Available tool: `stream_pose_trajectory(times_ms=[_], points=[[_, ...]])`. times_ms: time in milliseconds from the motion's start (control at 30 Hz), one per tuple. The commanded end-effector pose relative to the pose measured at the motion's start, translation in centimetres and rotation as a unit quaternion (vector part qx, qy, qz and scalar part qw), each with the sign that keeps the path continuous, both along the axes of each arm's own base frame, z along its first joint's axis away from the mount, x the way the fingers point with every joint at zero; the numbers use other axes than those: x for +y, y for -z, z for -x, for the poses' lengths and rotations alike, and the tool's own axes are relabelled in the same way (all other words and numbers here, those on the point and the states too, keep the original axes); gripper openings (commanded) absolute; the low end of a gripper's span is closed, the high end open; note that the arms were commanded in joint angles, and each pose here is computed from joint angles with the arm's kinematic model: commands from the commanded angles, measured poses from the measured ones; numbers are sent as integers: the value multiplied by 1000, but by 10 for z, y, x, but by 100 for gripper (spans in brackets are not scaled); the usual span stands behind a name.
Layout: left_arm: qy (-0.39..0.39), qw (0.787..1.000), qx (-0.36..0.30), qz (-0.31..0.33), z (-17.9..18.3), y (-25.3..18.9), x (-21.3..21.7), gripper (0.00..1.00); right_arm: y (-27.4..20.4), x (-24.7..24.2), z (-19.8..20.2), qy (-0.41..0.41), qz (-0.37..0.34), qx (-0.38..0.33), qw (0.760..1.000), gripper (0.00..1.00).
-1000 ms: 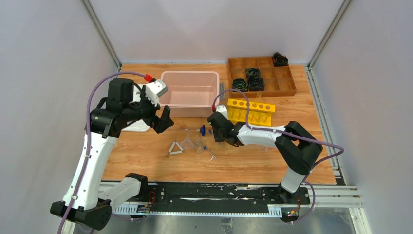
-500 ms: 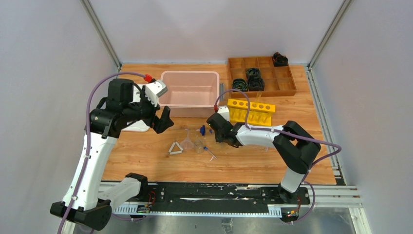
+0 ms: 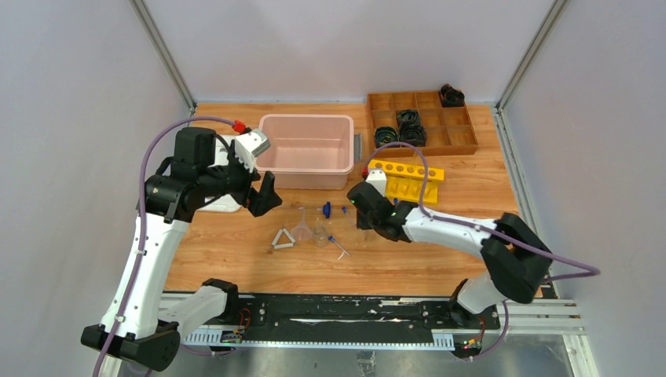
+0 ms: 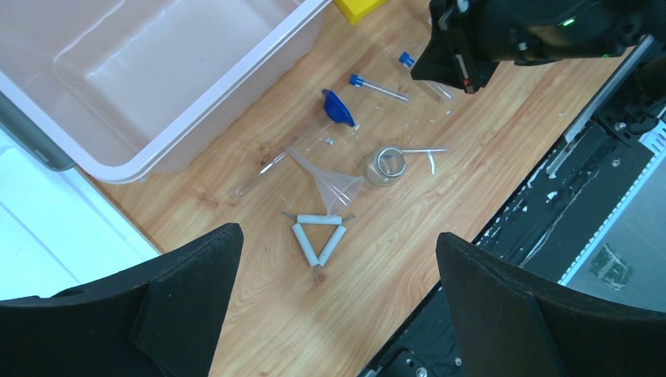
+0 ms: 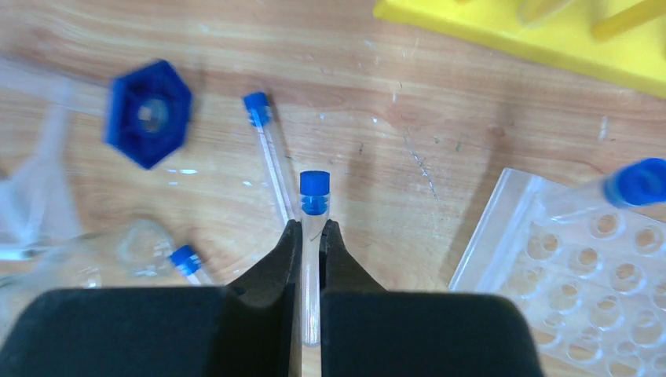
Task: Organize the chemistry lab equipment
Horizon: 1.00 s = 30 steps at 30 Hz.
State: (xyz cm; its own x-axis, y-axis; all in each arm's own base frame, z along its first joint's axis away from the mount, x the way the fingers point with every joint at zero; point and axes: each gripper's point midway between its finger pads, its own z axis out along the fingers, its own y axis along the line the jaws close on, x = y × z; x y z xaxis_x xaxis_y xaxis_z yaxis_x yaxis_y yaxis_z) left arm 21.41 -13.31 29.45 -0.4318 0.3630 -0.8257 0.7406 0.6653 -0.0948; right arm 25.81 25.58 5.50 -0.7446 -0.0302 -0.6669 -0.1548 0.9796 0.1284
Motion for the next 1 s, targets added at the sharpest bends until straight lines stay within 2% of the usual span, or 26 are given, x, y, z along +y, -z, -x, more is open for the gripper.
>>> stream_pose_trajectory(times_ms=[0, 133, 333, 633, 833, 967], points=[[6, 1000, 14, 23, 6, -5, -7, 100, -55, 4, 1, -11, -46, -46, 998, 0], [-8, 999, 19, 31, 7, -8, -6, 100, -104, 10, 2, -27, -92, -78, 992, 0], [-35, 998, 44, 34, 0, -1, -2, 99, -148, 20, 5, -42, -143, -97, 984, 0], [-17, 993, 97, 58, 0, 11, -15, 100, -216, 62, 6, -92, -244, -127, 957, 0], [31, 987, 129, 85, 13, 22, -28, 100, -245, 96, 10, -115, -299, -137, 937, 0], [24, 987, 119, 108, 4, 11, -34, 100, -250, 120, 12, -125, -327, -131, 927, 0]])
